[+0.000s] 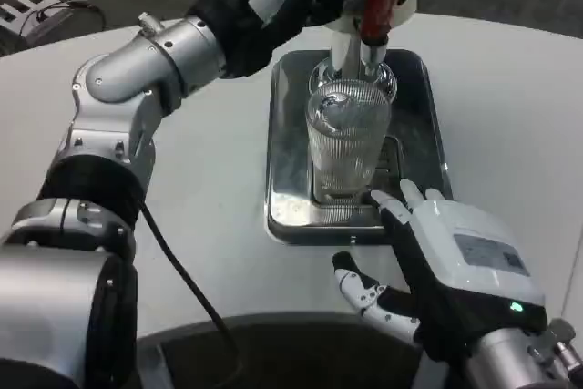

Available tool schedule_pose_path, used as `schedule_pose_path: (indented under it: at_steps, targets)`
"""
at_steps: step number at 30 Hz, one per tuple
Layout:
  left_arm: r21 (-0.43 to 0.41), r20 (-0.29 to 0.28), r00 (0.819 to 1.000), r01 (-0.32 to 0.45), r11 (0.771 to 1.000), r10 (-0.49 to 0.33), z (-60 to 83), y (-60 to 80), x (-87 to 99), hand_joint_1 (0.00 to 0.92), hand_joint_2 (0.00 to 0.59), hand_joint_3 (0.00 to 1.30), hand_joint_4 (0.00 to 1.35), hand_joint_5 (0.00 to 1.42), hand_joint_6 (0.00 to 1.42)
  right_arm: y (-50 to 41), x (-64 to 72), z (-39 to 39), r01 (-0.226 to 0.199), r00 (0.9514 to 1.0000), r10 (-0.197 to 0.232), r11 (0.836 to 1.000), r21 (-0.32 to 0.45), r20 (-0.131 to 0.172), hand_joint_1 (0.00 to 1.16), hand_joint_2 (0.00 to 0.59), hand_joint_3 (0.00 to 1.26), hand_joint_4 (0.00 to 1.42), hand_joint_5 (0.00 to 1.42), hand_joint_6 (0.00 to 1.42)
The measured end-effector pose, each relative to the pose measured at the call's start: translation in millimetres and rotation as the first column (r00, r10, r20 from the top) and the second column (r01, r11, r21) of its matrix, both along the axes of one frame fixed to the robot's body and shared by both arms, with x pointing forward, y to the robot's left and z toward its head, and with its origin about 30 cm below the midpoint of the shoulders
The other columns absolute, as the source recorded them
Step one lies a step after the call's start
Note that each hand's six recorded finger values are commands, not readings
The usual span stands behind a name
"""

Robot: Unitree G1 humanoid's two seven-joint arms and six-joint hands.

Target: Grasp the cup under the faucet to collect the drink, then remove the cup.

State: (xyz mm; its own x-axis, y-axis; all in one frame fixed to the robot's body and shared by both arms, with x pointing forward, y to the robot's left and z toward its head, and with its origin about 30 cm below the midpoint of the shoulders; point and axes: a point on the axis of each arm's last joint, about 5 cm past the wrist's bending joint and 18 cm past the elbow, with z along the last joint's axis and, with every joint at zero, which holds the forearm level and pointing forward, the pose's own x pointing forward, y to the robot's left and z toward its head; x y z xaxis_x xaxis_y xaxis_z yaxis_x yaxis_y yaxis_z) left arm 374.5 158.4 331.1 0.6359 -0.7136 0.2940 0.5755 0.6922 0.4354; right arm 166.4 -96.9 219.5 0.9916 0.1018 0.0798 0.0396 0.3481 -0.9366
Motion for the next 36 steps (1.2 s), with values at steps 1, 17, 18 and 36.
schedule_pose_path:
  at_steps: [1, 17, 18, 36]
  targets:
    - [0.013, -0.005, 1.000, -0.004, 1.000, 0.004, -0.5, -0.7, 0.2, 0.000, 0.130, 0.21, 0.16, 0.29, 0.29, -0.1, -0.1, 0.2, -0.002, 1.0000, 0.002, 1.000, 0.003, 0.001, 0.25, 0.459, 0.15, 0.00, 0.00, 0.00]
    - [0.175, 0.062, 0.998, -0.034, 0.984, 0.023, 4.6, -14.9, -0.8, 0.000, 0.110, 0.24, 0.19, 0.31, 0.31, -3.4, -0.5, 0.0, -0.025, 0.9994, 0.027, 0.995, 0.096, -0.022, 0.25, 0.438, 0.15, 0.00, 0.00, 0.00]
    - [0.181, 0.069, 0.997, -0.035, 0.983, 0.023, 4.8, -15.4, -1.0, 0.000, 0.105, 0.24, 0.18, 0.30, 0.30, -4.1, -0.2, -0.5, -0.026, 0.9992, 0.029, 0.994, 0.109, -0.026, 0.25, 0.426, 0.14, 0.00, 0.00, 0.00]
    - [0.381, 0.246, 0.969, -0.118, 0.917, 0.023, 10.0, -29.6, -4.9, 0.000, 0.107, 0.22, 0.16, 0.26, 0.26, -25.8, -3.1, -8.6, 0.014, 0.9999, -0.011, 0.908, 0.418, -0.009, 0.58, 0.270, 0.00, 0.00, 0.04, 0.08]
